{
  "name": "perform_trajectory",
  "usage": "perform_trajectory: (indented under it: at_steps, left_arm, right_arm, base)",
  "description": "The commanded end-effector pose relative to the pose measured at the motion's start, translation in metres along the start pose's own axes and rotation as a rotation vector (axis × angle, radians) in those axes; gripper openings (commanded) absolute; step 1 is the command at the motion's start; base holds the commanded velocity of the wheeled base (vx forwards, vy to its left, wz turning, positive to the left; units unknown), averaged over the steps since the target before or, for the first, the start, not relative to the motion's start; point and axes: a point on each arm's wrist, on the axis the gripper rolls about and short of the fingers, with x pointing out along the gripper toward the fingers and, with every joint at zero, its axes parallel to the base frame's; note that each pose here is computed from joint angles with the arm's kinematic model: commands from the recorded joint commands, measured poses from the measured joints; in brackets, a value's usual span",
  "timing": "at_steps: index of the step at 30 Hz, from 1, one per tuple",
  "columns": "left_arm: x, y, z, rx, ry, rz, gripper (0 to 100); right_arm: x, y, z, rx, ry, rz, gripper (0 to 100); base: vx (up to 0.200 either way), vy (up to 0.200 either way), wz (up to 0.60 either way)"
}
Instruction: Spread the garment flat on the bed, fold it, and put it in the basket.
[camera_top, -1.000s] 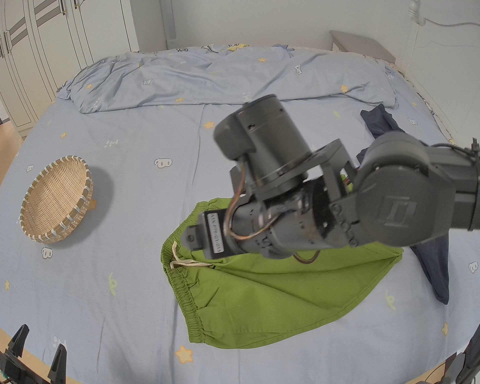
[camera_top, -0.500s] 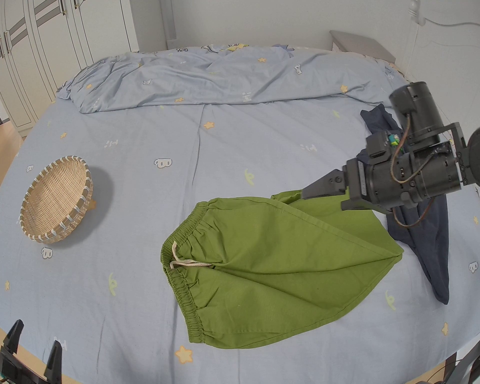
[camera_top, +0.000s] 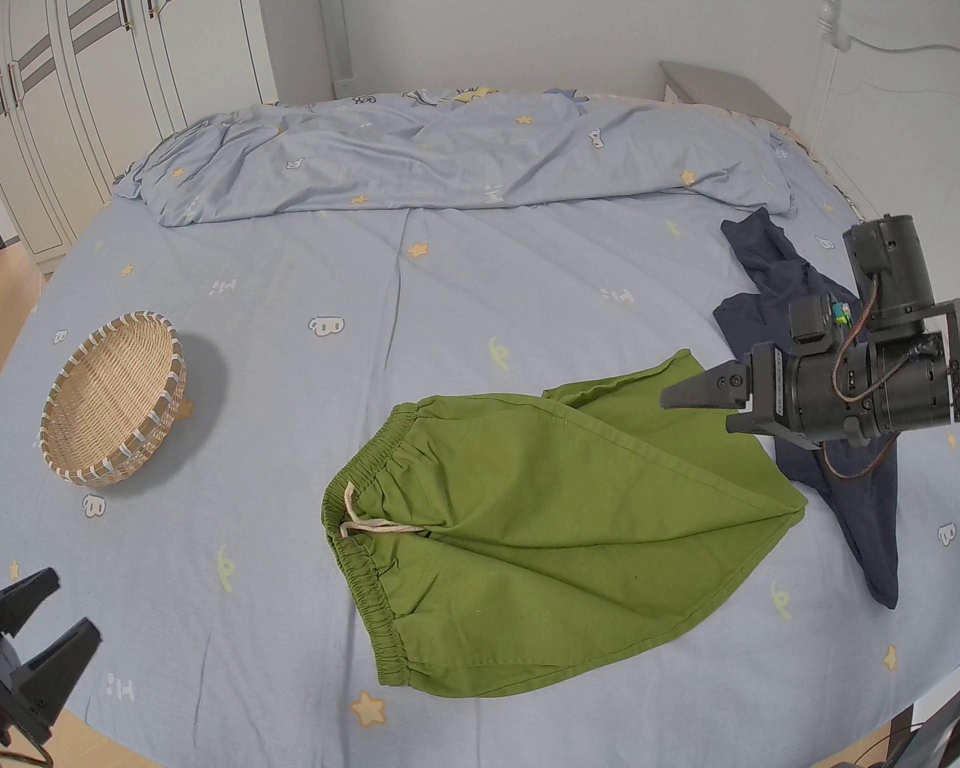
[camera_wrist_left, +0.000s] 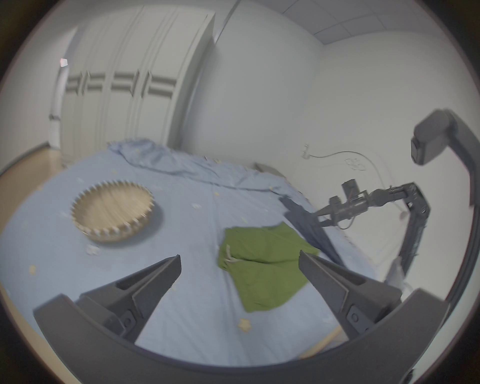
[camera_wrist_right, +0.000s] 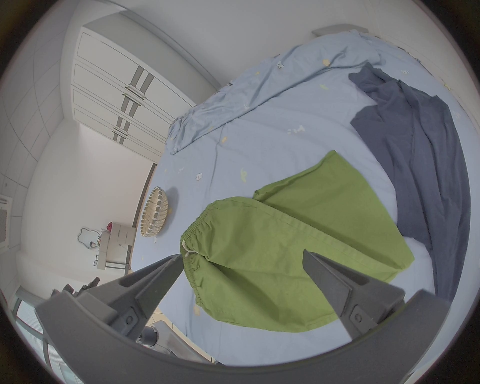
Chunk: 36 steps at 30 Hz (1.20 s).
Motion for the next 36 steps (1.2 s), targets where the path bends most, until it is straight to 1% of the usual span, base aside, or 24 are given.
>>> perform_trajectory:
  at_steps: [1, 2, 3, 5, 6, 7, 8, 11, 13, 15, 17, 23, 26, 28, 32, 35, 36]
  left_arm:
    - [0.127, 0.020, -0.035, -0.476, 0.635, -0.348, 100]
    - [0.141, 0.025, -0.050, -0.497, 0.695, -0.384, 100]
    - [0.149, 0.028, -0.058, -0.505, 0.721, -0.399, 100]
    - [0.167, 0.034, -0.077, -0.504, 0.765, -0.419, 100]
    - [0.167, 0.034, -0.077, -0.504, 0.765, -0.419, 100]
    - [0.178, 0.035, -0.098, -0.497, 0.829, -0.437, 100]
    - [0.180, 0.034, -0.112, -0.488, 0.876, -0.438, 100]
    - [0.174, 0.034, -0.131, -0.456, 0.901, -0.447, 100]
    - [0.167, 0.028, -0.134, -0.436, 0.893, -0.480, 100]
    - [0.161, 0.021, -0.138, -0.414, 0.904, -0.524, 100]
    - [0.159, 0.019, -0.139, -0.412, 0.909, -0.530, 100]
    - [0.162, 0.020, -0.137, -0.412, 0.884, -0.526, 100]
    - [0.165, 0.021, -0.137, -0.408, 0.878, -0.510, 100]
    - [0.169, 0.025, -0.136, -0.408, 0.864, -0.476, 100]
    - [0.174, 0.025, -0.134, -0.404, 0.844, -0.476, 100]
    - [0.185, 0.026, -0.133, -0.422, 0.840, -0.466, 100]
    - [0.194, 0.026, -0.133, -0.462, 0.844, -0.450, 100]
  right_arm:
    - [-0.024, -0.050, -0.027, 0.089, -0.059, -0.100, 100]
    - [-0.025, -0.054, -0.026, 0.099, -0.065, -0.115, 100]
    - [-0.027, -0.055, -0.025, 0.101, -0.070, -0.119, 100]
    - [-0.029, -0.057, -0.024, 0.106, -0.082, -0.122, 100]
    - [-0.029, -0.057, -0.024, 0.106, -0.082, -0.122, 100]
    - [-0.031, -0.059, -0.021, 0.100, -0.089, -0.126, 100]
    - [-0.030, -0.059, -0.019, 0.076, -0.093, -0.127, 100]
    - [-0.035, -0.065, -0.007, 0.030, -0.126, -0.145, 100]
    - [-0.034, -0.067, -0.005, 0.028, -0.129, -0.151, 100]
    - [-0.030, -0.068, -0.005, 0.027, -0.122, -0.152, 100]
    - [-0.029, -0.068, -0.006, 0.026, -0.116, -0.152, 100]
    - [-0.029, -0.070, -0.006, 0.032, -0.116, -0.159, 100]
    - [-0.031, -0.068, -0.006, 0.027, -0.120, -0.154, 100]
    - [-0.032, -0.068, -0.006, 0.028, -0.126, -0.156, 100]
    - [-0.033, -0.068, -0.005, 0.028, -0.129, -0.156, 100]
    - [-0.032, -0.068, -0.006, 0.027, -0.127, -0.154, 100]
    - [-0.033, -0.067, -0.006, 0.025, -0.127, -0.153, 100]
  base:
    - [0.000, 0.000, 0.00]
    - [0.000, 0.000, 0.00]
    - [0.000, 0.000, 0.00]
    - [0.000, 0.000, 0.00]
    - [0.000, 0.000, 0.00]
    - [0.000, 0.000, 0.00]
    - [0.000, 0.000, 0.00]
    - [0.000, 0.000, 0.00]
    - [0.000, 0.000, 0.00]
    - [0.000, 0.000, 0.00]
    - [0.000, 0.000, 0.00]
    - [0.000, 0.000, 0.00]
    - [0.000, 0.000, 0.00]
    - [0.000, 0.000, 0.00]
    - [0.000, 0.000, 0.00]
    - [0.000, 0.000, 0.00]
    - [0.000, 0.000, 0.00]
